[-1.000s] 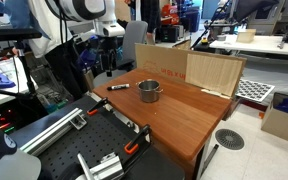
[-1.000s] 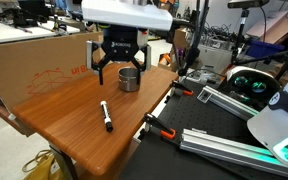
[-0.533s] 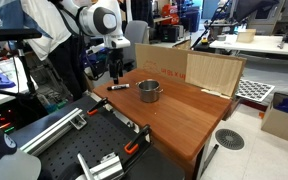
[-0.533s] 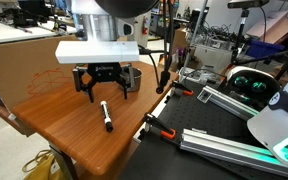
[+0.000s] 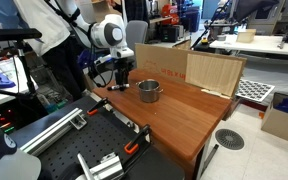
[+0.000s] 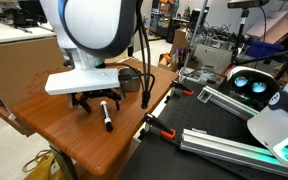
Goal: Pick up the marker from the table and put it in the silver bowl
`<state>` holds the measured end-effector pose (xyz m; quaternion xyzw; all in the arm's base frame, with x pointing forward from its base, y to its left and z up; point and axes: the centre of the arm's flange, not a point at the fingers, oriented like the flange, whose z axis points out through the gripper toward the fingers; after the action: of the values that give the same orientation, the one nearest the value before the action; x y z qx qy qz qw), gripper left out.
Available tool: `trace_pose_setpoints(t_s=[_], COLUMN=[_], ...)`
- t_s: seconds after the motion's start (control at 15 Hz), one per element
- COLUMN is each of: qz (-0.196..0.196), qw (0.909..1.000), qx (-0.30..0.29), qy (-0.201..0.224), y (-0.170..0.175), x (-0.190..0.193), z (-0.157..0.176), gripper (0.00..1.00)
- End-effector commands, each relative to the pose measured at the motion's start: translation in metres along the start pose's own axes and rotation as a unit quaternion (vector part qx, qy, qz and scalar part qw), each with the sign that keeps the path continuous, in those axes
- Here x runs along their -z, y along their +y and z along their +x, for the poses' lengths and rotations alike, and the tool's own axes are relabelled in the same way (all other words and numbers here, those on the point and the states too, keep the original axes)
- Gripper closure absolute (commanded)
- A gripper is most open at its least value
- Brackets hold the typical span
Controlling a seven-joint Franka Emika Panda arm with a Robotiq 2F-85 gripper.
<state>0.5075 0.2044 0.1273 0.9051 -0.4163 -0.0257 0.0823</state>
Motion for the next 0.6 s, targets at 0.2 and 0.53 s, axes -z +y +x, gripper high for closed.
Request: trace_pose_setpoints(t_s=[0.2, 0.53], qz=[-0.031, -0.039], qw=[0.9990, 0.9985], qx=[0.009, 0.019], qy=[0.033, 0.033], y=[-0.0206, -0.0212], x=[-0.0065, -0.0040], z=[-0.0007, -0.0015], gripper=[0.48, 0.86])
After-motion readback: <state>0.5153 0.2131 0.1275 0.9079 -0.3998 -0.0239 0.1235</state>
